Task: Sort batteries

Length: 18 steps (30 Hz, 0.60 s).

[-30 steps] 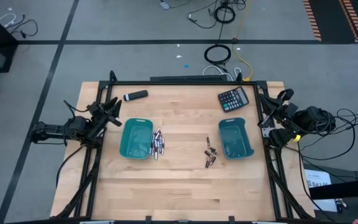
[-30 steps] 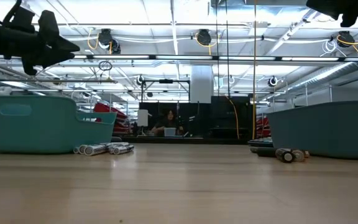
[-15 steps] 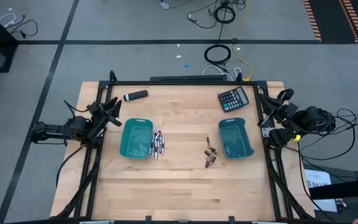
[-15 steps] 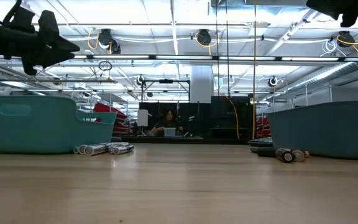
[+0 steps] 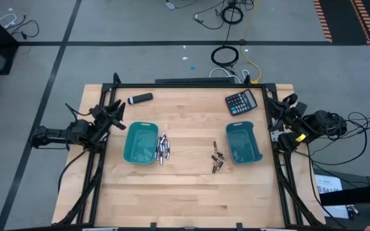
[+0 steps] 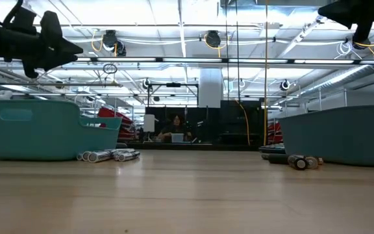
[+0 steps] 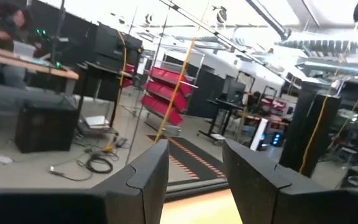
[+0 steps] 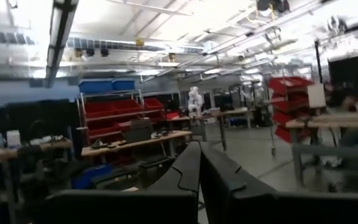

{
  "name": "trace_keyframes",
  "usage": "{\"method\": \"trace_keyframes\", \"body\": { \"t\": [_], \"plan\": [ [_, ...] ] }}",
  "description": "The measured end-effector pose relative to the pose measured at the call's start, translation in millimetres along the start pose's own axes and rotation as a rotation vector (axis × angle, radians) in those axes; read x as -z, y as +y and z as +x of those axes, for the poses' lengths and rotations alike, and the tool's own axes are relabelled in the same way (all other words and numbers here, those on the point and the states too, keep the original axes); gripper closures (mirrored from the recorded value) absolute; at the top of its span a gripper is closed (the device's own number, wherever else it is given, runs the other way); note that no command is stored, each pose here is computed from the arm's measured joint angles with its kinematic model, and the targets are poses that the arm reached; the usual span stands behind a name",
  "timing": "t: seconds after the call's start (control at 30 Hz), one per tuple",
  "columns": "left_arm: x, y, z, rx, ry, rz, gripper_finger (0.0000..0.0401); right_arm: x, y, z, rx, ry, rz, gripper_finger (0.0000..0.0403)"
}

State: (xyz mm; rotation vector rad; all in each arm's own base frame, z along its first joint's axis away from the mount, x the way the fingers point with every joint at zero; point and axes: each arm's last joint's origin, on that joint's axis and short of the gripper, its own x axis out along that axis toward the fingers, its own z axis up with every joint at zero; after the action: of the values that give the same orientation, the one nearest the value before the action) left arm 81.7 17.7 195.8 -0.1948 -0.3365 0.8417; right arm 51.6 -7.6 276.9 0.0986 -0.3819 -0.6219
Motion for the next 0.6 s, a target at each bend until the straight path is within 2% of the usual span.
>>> {"method": "trace_keyframes", "body": {
  "t": [0.17, 0.23, 0.33, 0.47, 0.6],
  "plan": [
    [0.2, 2.6, -0.1, -0.088, -0.005, -0.111, 0.0239, 0.6, 0.2, 0.0, -0.005, 0.004, 0.015, 0.0403],
    [-0.2, 3.4, -0.2, -0.116, -0.01, -0.121, 0.0239, 0.7, 0.4, 0.0, -0.006, 0.005, 0.021, 0.0403],
    [-2.4, 5.4, -0.5, -0.19, -0.025, -0.084, 0.0239, 0.9, 0.4, 0.0, -0.006, 0.006, 0.093, 0.0403],
    [-2.4, 6.2, -0.7, -0.215, -0.02, -0.031, 0.0239, 0.9, 0.4, 0.0, -0.006, 0.007, 0.22, 0.0403],
    [-4.3, 7.5, -0.3, -0.248, -0.022, 0.061, 0.0239, 0.4, 0.3, 0.0, -0.006, 0.003, 0.235, 0.0403]
  ]
}}
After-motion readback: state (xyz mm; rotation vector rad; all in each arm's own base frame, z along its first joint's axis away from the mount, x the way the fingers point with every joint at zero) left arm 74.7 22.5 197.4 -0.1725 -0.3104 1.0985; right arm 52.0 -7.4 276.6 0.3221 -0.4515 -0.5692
